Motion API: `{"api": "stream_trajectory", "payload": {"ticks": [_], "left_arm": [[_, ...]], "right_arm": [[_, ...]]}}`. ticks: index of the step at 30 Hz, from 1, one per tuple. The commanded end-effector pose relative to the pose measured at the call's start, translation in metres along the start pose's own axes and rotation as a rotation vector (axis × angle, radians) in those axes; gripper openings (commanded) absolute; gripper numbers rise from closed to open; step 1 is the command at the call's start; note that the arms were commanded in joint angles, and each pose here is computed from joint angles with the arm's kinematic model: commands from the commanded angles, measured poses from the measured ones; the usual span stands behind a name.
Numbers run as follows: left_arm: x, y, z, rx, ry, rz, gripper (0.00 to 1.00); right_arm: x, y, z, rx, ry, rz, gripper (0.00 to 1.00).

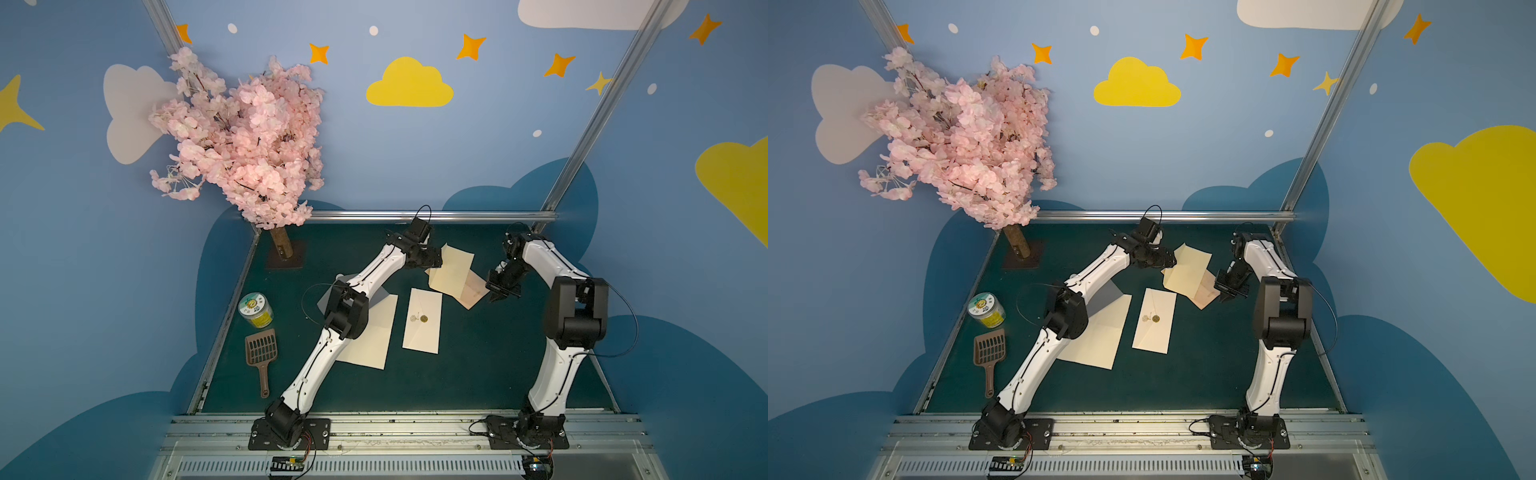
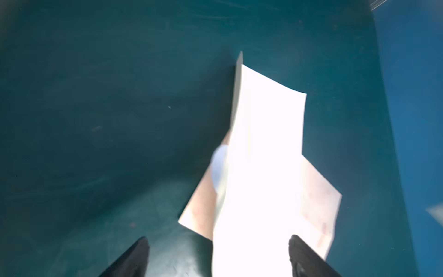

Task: Fold the letter paper in half and place it into the envelope
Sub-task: Pick up the envelope from the center of the board.

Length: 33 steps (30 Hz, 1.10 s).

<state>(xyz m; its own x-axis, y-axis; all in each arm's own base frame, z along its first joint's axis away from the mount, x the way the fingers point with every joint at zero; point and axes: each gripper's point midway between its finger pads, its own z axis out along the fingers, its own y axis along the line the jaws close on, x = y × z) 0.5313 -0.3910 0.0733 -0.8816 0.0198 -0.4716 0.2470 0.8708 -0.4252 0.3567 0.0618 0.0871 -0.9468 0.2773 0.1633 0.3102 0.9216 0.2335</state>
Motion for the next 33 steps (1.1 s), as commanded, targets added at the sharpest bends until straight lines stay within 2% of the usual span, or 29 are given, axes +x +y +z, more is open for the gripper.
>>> {"api": "stream_trajectory", "payload": {"ticks": [1, 5, 12, 16, 18, 21, 26, 30, 33], "left_arm": [[-0.023, -0.003, 0.002, 0.037, -0.083, 0.009, 0.80], [-0.025, -0.009, 0.009, 0.065, -0.098, 0.020, 0.69], [-0.017, -0.022, 0.021, 0.119, -0.087, 0.033, 0.58], [-0.009, -0.024, 0.027, 0.128, -0.068, 0.024, 0.48], [-0.007, -0.024, 0.030, 0.128, -0.061, 0.013, 0.36], [-0.011, -0.026, 0.030, 0.145, -0.074, -0.001, 0.05], [-0.025, -0.035, 0.012, 0.186, -0.098, -0.012, 0.03], [-0.033, -0.052, -0.024, 0.245, -0.089, 0.008, 0.03], [-0.031, -0.050, -0.051, 0.245, -0.064, 0.008, 0.03]], "right_arm": [[0.017, 0.010, -0.016, -0.050, 0.001, -0.001, 0.00], [0.020, 0.015, -0.024, -0.085, -0.009, 0.002, 0.00], [0.019, 0.021, -0.031, -0.111, -0.020, -0.003, 0.00], [0.020, 0.023, -0.033, -0.121, -0.018, -0.006, 0.00], [0.021, 0.023, -0.035, -0.124, -0.021, -0.008, 0.00], [0.023, 0.022, -0.036, -0.122, -0.027, -0.015, 0.00], [0.023, 0.020, -0.031, -0.118, -0.021, -0.019, 0.00], [0.019, 0.022, -0.026, -0.128, -0.020, -0.015, 0.00], [0.013, 0.023, -0.023, -0.130, -0.025, -0.016, 0.00]]}}
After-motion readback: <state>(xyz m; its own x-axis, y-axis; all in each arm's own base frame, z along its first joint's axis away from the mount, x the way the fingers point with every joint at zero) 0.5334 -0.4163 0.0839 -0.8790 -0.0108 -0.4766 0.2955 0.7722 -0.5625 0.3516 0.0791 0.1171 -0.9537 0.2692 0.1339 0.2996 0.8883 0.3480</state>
